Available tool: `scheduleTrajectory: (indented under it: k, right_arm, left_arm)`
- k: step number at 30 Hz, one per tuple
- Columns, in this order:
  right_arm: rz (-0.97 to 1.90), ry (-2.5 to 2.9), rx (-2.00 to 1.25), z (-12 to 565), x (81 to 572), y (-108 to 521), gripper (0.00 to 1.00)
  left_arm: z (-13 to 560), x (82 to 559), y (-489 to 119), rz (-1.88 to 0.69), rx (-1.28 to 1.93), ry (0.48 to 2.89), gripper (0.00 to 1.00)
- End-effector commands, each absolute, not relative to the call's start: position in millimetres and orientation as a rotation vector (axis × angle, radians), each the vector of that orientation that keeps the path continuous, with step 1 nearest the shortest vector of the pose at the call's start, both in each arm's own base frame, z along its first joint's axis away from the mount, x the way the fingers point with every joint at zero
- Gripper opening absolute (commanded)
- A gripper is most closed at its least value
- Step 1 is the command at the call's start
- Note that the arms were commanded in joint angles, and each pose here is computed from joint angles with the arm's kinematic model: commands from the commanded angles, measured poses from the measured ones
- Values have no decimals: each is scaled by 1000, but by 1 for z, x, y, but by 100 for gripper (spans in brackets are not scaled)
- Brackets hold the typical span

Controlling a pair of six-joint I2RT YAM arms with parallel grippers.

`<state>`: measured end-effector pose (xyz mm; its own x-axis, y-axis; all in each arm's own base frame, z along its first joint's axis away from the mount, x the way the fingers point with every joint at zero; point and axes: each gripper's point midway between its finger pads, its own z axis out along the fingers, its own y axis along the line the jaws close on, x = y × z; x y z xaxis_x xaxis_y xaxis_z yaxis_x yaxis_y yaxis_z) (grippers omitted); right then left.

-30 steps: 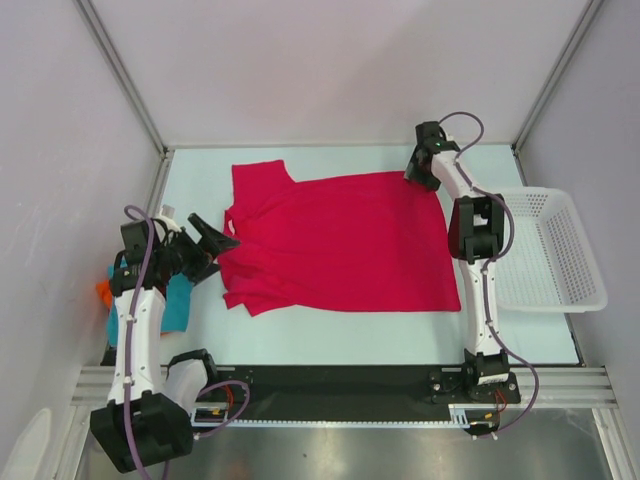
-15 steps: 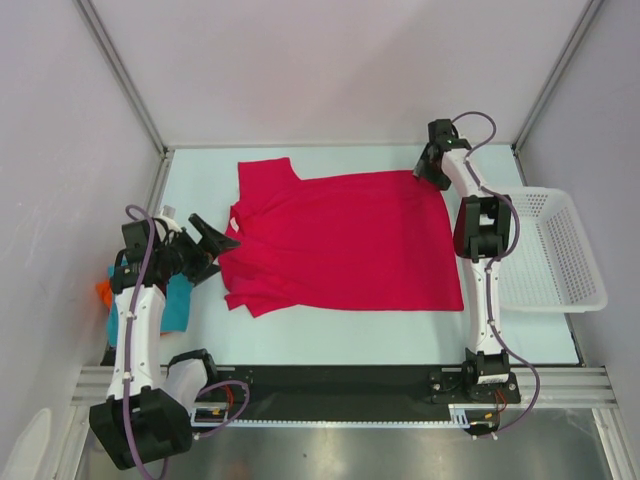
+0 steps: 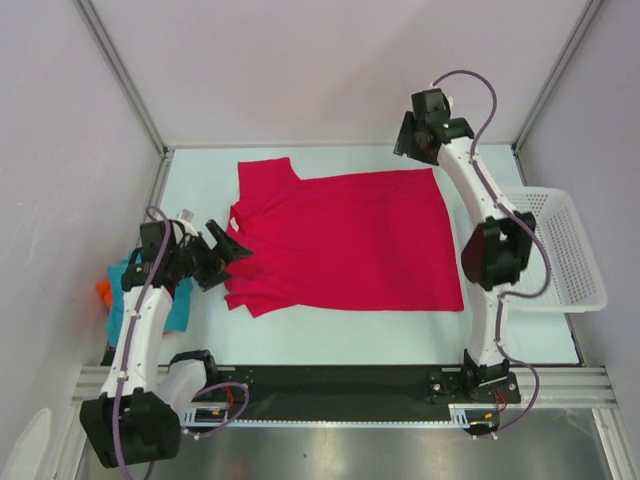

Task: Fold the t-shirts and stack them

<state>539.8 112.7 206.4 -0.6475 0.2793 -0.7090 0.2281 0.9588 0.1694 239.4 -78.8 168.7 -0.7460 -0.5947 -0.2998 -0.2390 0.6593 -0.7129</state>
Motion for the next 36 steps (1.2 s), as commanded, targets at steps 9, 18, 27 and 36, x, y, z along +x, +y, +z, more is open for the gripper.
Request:
scheduleTrajectory:
  k: [9, 18, 27, 36]
  right_arm:
    - [229, 2465, 274, 160, 366, 140, 68]
    - [162, 2550, 276, 137, 295, 112, 69]
    - [163, 2580, 301, 138, 263, 101, 69]
    - [150, 2581, 311, 139, 255, 95, 70]
  left_arm:
    - [117, 172, -128, -912, -571, 2504, 100]
    - [113, 174, -136, -713, -473, 2511, 100]
    - [111, 191, -155, -186, -165, 2652, 100]
    - [113, 199, -138, -119, -327, 2562, 100]
